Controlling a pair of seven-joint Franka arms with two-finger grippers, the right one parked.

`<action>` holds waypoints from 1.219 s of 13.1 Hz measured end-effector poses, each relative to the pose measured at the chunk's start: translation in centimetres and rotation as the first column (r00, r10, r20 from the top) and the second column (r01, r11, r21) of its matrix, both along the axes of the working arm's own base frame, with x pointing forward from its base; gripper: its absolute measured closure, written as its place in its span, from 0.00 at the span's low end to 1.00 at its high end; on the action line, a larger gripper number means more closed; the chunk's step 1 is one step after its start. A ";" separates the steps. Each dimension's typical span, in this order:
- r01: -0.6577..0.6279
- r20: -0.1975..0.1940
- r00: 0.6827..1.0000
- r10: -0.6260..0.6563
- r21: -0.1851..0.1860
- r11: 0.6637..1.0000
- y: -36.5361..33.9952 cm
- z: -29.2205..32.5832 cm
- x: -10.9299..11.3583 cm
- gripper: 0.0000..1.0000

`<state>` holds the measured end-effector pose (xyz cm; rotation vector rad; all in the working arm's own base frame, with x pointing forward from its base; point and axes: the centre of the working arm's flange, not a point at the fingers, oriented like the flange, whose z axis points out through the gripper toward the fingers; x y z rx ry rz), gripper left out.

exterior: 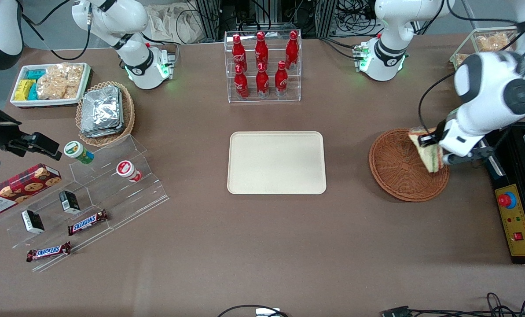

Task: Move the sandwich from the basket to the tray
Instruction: 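Lift the sandwich out of the basket with the left gripper, then carry the sandwich over the white tray and lower it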

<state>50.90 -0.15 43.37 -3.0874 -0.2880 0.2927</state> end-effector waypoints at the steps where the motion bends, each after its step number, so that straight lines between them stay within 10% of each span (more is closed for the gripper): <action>1: 0.003 -0.009 1.000 -0.003 0.000 1.000 0.0 3.3 0.6 0.80; 7: 0.083 -0.023 0.996 -0.083 0.001 0.997 -5.1 11.6 2.4 0.82; 16: 0.206 -0.089 0.976 -0.200 0.065 0.976 -30.5 3.8 0.4 0.82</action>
